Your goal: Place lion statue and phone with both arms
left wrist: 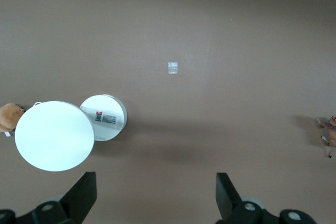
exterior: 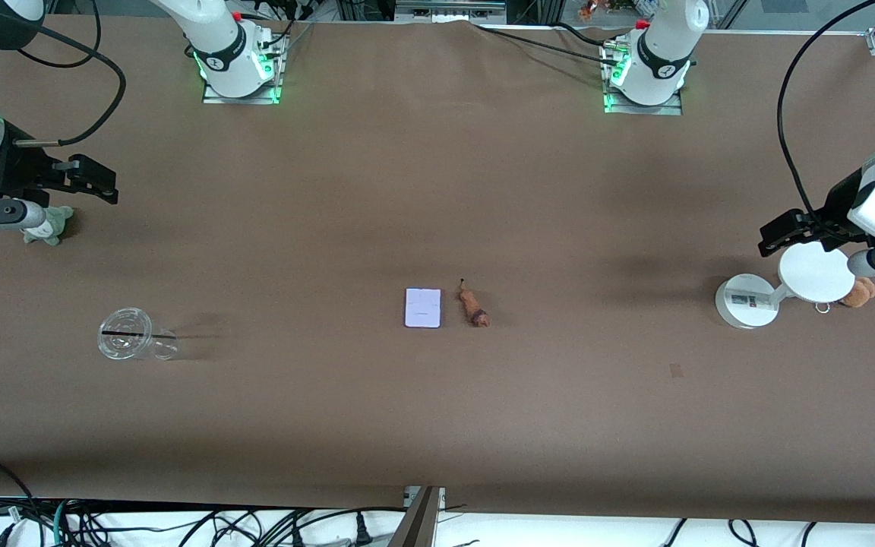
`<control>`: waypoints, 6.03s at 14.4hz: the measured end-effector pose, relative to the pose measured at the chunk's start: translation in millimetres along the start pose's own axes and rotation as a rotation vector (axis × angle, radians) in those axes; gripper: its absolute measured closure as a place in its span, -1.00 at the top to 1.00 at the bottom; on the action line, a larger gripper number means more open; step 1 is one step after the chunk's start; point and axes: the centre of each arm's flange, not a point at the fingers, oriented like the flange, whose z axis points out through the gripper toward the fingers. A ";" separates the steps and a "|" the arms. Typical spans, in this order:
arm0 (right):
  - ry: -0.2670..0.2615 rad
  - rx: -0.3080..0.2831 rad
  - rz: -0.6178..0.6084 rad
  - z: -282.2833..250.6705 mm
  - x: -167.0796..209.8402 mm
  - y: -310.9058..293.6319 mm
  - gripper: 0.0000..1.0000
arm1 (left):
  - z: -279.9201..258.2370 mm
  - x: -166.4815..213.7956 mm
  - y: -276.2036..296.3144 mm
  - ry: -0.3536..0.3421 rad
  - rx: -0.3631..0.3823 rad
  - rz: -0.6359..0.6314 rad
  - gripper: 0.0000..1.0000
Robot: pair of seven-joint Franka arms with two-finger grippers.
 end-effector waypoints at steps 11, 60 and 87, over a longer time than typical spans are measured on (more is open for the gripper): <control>0.003 0.000 0.000 -0.1 0.5 -0.3 1.00 | 9.2 2.9 0.0 -0.016 0.000 0.000 1.00; 0.082 -0.016 0.010 218.2 84.3 -277.1 1.00 | 377.0 -58.2 425.0 0.112 0.180 -0.644 -0.28; 0.233 0.208 0.073 380.4 81.0 -430.9 1.00 | 352.0 31.6 36.2 0.059 0.181 0.101 -0.28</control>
